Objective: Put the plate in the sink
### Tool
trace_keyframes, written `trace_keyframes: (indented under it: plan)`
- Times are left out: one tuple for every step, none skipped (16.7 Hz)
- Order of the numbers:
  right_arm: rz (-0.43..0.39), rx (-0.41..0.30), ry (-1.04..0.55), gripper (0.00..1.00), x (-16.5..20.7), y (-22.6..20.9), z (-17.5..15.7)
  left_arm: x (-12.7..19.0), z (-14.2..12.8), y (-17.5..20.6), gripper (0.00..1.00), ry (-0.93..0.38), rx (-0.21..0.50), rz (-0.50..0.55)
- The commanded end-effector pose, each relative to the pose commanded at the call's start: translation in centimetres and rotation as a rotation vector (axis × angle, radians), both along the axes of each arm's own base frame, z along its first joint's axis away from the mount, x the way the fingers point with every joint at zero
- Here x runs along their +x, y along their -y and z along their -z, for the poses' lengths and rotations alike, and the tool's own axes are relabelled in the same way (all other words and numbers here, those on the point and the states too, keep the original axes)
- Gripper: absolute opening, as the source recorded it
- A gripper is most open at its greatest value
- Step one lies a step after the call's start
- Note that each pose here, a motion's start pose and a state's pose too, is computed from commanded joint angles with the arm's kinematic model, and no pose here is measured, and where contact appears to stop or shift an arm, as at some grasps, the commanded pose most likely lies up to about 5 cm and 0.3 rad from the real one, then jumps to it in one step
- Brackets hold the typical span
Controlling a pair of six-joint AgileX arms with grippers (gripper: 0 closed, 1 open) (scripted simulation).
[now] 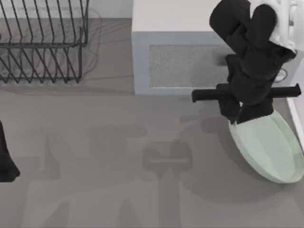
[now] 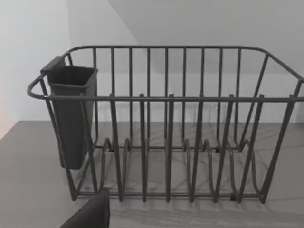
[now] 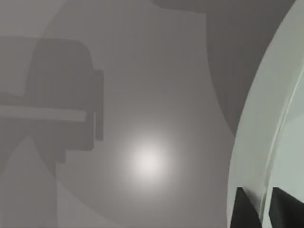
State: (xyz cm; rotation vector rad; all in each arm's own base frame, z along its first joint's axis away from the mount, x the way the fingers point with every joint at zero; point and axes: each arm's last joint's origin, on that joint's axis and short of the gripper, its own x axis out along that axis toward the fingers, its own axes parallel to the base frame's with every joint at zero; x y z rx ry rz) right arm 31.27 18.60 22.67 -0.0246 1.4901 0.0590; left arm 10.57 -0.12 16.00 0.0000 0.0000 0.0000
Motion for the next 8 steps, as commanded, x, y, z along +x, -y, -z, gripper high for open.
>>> trace_keyframes:
  plan:
    - [0.002, -0.001, -0.001, 0.0, 0.1, 0.0, -2.1, 0.0, 0.0, 0.0, 1.0, 0.0, 0.0, 0.0]
    - [0.006, -0.001, -0.001, 0.0, 0.1, 0.3, -4.2, 0.0, 0.0, 0.0, 1.0, 0.0, 0.0, 0.0]
    - [0.014, 0.0, 0.001, 0.0, 0.1, 0.9, -6.2, 0.0, 0.0, 0.0, 1.0, 0.0, 0.0, 0.0]
    - [0.022, 0.001, 0.002, 0.0, 0.0, 1.6, -8.1, 0.0, 0.0, 0.0, 1.0, 0.0, 0.0, 0.0]
    - [0.033, 0.003, 0.004, 0.0, -0.1, 2.5, -9.8, 0.0, 0.0, 0.0, 1.0, 0.0, 0.0, 0.0]
    - [0.043, 0.005, 0.006, 0.0, -0.2, 3.5, -11.3, 0.0, 0.0, 0.0, 1.0, 0.0, 0.0, 0.0]
    - [0.053, 0.007, 0.009, 0.0, -0.3, 4.4, -12.5, 0.0, 0.0, 0.0, 1.0, 0.0, 0.0, 0.0]
    - [0.062, 0.009, 0.013, 0.0, -0.5, 5.2, -13.4, 0.0, 0.0, 0.0, 1.0, 0.0, 0.0, 0.0]
